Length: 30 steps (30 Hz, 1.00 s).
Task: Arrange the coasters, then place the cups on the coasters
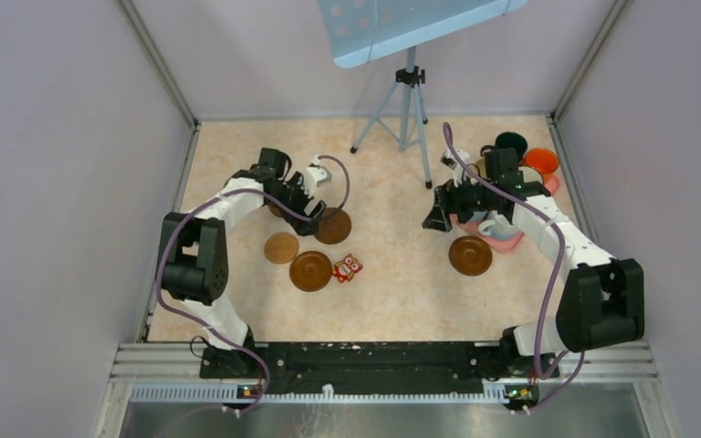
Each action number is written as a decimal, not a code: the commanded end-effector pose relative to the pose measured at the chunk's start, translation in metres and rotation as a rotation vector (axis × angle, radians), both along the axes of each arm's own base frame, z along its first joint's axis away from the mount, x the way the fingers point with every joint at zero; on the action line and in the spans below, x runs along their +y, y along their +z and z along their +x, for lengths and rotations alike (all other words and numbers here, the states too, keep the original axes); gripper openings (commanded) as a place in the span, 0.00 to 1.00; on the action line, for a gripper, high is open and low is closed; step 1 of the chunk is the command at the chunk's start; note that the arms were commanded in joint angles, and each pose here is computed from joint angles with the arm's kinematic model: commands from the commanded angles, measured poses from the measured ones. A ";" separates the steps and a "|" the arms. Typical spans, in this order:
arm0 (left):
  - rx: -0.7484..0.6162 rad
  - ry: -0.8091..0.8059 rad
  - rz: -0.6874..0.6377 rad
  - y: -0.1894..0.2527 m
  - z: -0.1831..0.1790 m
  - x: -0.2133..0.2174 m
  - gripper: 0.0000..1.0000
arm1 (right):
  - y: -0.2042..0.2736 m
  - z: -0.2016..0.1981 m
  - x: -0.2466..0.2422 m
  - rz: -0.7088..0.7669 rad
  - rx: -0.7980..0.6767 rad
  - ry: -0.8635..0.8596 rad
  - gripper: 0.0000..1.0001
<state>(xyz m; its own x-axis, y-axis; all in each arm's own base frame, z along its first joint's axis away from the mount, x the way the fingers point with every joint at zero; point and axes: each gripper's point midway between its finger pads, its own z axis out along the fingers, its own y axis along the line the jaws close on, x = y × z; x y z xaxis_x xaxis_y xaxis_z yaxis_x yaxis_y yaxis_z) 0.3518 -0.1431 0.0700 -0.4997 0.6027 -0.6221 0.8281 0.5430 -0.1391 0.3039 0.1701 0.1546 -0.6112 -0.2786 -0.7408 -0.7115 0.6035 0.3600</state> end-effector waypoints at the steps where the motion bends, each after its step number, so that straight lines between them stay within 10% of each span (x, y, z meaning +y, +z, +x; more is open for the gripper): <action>1: -0.164 -0.026 0.052 0.015 0.021 -0.003 0.97 | 0.008 0.001 -0.005 -0.006 -0.091 0.010 0.78; 30: -0.171 0.111 0.222 -0.054 0.101 -0.050 0.58 | -0.001 0.009 -0.014 -0.045 -0.120 -0.051 0.78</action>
<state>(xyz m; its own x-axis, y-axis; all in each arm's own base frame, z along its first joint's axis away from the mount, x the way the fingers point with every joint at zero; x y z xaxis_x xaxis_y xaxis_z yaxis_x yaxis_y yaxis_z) 0.4363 -0.1906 0.0342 -0.4265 0.6981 -0.5751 0.7952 0.5923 0.1293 0.3066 0.1585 0.1435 -0.5849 -0.2866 -0.7588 -0.7000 0.6509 0.2938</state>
